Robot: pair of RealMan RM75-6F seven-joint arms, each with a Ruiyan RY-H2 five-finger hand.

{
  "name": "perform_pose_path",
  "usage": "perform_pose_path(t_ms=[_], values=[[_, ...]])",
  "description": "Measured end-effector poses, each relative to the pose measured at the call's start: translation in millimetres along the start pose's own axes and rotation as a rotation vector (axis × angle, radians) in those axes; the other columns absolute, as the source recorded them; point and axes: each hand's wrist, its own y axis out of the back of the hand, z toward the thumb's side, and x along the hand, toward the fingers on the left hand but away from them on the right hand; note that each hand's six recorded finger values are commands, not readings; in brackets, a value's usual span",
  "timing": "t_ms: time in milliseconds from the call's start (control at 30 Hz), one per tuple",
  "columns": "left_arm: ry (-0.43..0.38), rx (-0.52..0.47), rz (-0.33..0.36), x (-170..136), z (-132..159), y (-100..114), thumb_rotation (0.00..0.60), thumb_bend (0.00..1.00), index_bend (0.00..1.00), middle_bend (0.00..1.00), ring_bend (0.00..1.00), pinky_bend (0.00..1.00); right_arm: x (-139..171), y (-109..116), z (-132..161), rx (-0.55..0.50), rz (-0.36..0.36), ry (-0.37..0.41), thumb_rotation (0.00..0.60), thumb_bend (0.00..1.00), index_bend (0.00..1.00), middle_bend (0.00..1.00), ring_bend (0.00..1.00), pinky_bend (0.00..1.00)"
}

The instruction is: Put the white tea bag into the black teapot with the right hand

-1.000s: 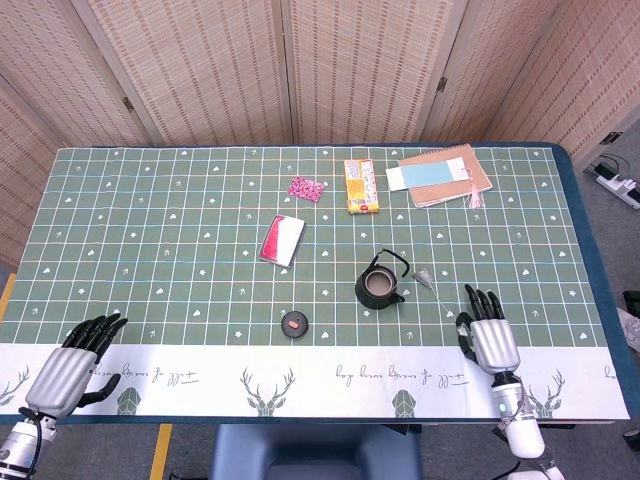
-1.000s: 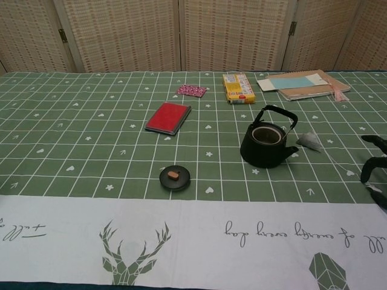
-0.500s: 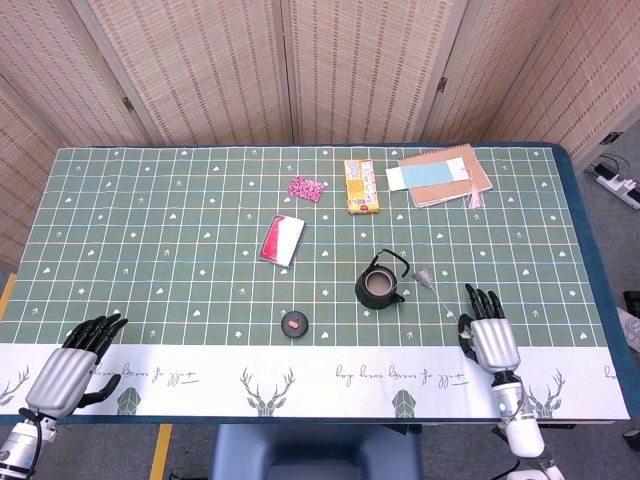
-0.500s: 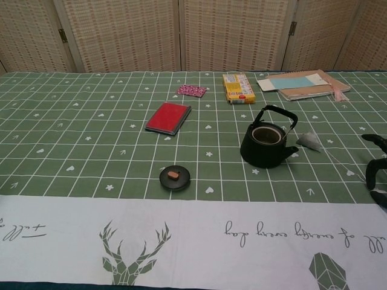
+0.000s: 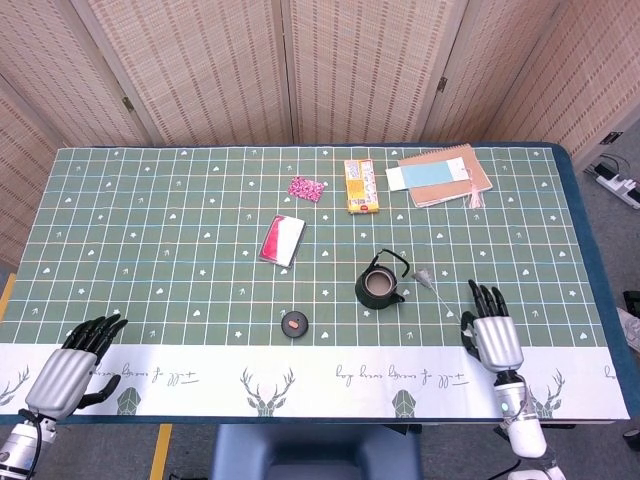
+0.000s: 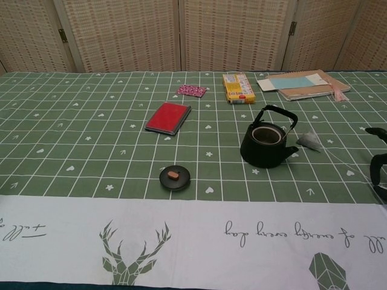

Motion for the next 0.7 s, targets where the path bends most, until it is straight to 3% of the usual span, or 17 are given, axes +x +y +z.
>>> perform_pose_path(t_ms=[300,700], values=[[0.003,0.002,-0.003,0,0,-1,0.6,0.36,0.0,0.0,0.0,0.07,-1,29,10,-0.026,-0.085,0.031,0.6,0.44,0.64,0.0,0.0,0.0],[0.011,-0.004,-0.006,2,-3,-1,0.6,0.36,0.0,0.0,0.0,0.07,-7,98,44,-0.033,-0.19,0.073,0.6,0.44,0.64,0.0,0.0,0.0]])
